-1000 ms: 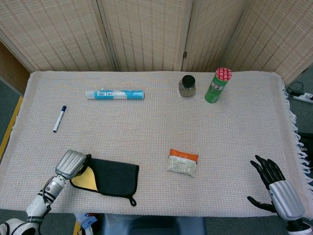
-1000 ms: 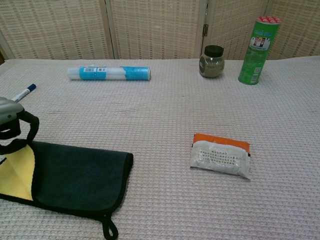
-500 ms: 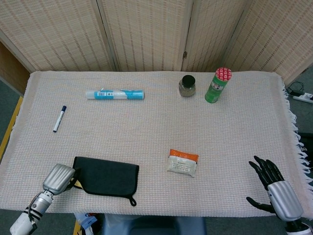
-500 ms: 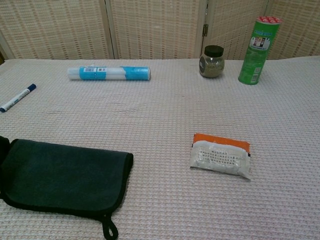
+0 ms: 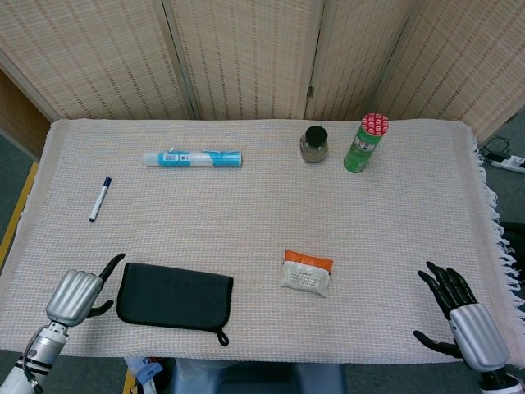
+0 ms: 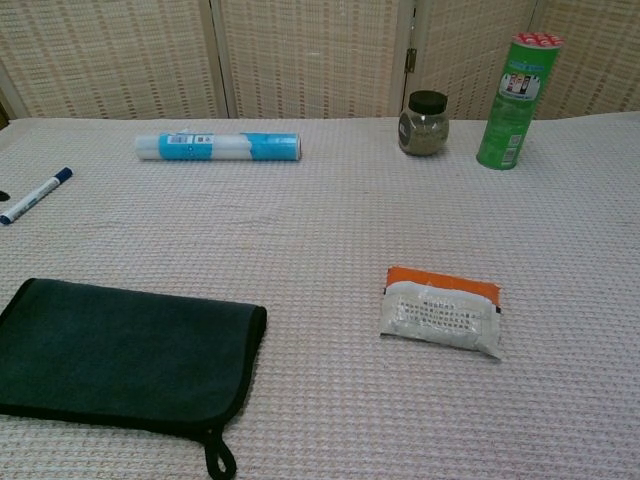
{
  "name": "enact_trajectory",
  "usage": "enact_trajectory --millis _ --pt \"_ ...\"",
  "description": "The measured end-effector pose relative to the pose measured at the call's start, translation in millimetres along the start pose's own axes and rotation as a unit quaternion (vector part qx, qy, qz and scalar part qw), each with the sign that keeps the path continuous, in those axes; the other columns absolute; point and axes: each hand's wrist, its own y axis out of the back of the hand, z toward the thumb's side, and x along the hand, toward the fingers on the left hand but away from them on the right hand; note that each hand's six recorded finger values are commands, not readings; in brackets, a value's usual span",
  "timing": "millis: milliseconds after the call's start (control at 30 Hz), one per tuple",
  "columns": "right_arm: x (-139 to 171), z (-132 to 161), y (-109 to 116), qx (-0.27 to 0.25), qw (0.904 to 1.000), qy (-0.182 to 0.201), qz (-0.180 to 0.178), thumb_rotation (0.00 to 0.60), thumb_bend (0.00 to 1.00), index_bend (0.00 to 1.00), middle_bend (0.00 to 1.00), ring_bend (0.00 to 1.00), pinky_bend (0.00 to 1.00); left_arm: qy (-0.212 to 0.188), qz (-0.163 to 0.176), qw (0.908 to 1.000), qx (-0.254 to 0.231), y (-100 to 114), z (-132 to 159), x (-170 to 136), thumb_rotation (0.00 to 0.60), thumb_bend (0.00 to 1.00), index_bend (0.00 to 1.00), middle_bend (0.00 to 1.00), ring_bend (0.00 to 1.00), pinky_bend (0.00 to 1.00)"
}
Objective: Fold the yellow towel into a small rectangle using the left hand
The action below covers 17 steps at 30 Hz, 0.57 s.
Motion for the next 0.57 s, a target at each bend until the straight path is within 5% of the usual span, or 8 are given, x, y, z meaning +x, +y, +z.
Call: enact_trajectory --millis 133,267,367,567 --pt "-2 1 -1 0.007 1.0 0.0 -0.001 0.6 0.21 0.0 0.0 0.0 0.0 0.02 0.072 0.9967 -0.032 25 -11 -5 0.6 0.22 0.1 0.35 0.36 0.43" --pt "-7 -1 0 0.022 0.9996 -0.008 -0.014 0.6 0.21 0.0 0.0 0.0 0.0 0.038 0.121 0.9881 -0.087 37 -19 -17 0.6 0.22 0.11 0.13 0.1 0.08" --pt "-9 -4 1 0.042 0.9986 -0.019 -0.024 0.6 0.21 0.0 0.0 0.0 0.0 0.064 0.12 0.9849 -0.106 29 -28 -32 0.6 0.22 0.1 0.05 0.01 0.0" --pt "-11 -7 -1 0.059 0.9974 -0.037 -0.017 0.6 0.21 0.0 0.0 0.0 0.0 0.091 0.056 0.9903 -0.089 10 -34 -38 0.6 0.22 0.07 0.03 0.0 0.0"
